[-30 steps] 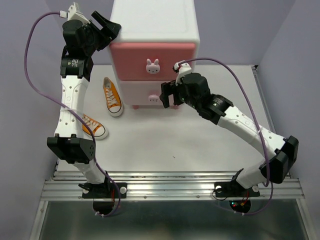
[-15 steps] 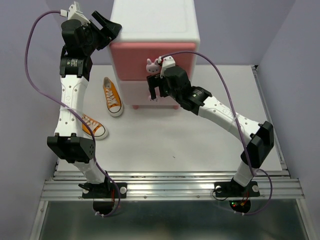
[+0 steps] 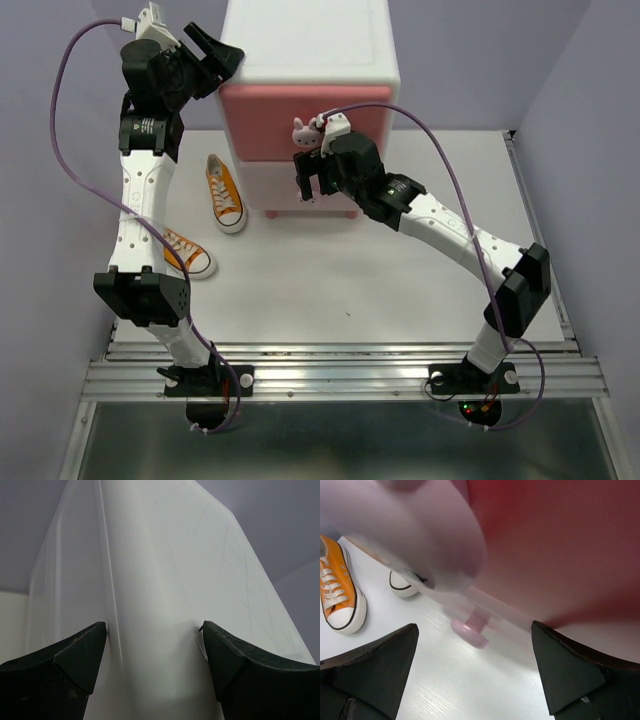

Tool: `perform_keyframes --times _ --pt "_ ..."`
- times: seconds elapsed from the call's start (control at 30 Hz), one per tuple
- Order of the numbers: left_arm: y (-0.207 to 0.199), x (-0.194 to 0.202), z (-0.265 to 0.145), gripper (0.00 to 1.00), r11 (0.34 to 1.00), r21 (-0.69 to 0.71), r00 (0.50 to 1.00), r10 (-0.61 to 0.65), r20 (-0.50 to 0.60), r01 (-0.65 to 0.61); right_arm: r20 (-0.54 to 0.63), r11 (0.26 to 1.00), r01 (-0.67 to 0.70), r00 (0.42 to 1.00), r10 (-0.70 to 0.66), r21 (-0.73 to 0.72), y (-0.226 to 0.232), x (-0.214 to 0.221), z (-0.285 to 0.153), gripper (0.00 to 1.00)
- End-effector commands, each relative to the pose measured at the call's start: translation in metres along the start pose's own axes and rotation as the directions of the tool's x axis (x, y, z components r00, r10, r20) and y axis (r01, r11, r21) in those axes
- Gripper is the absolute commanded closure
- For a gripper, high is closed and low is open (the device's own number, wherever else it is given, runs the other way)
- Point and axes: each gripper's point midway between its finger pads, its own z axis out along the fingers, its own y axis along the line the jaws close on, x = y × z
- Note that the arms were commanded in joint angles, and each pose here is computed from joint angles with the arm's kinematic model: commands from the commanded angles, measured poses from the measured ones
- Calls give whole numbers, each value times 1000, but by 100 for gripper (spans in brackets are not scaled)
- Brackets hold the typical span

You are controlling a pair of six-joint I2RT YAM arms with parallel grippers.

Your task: Place and organize the shoes in the shoe cabinet

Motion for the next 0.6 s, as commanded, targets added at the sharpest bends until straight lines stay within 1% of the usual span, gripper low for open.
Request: perform_keyframes --times 0.0,0.1,0.13,0.23,0.3,0.37,0.43,0.57 --pt "86 101 14 13 982 -186 949 -23 -313 -37 196 999 -25 980 30 -28 1 -58 -28 0" --pt "88 103 14 13 982 -186 950 -21 -312 -40 172 1000 -20 985 22 -12 0 -49 -32 0" --pt "88 103 15 13 982 -186 951 -18 -310 -42 168 1000 -7 986 9 -15 9 -47 -37 0" --pt "92 107 14 13 981 -189 950 -19 -313 -43 198 1000 -19 980 13 24 0 -55 -45 0" --pt "94 109 14 13 980 -193 948 -24 -316 -40 219 999 -29 976 24 21 2 -63 -52 0" --pt "95 110 14 13 980 -194 949 -24 -315 -40 213 999 -36 976 33 11 4 -62 -54 0" --pt "94 108 15 13 980 -193 951 -23 -307 -39 193 999 -37 980 42 -29 13 -56 -57 0" --pt "95 106 19 13 980 -192 952 -14 -306 -47 143 995 -85 985 91 -52 20 -39 -58 0"
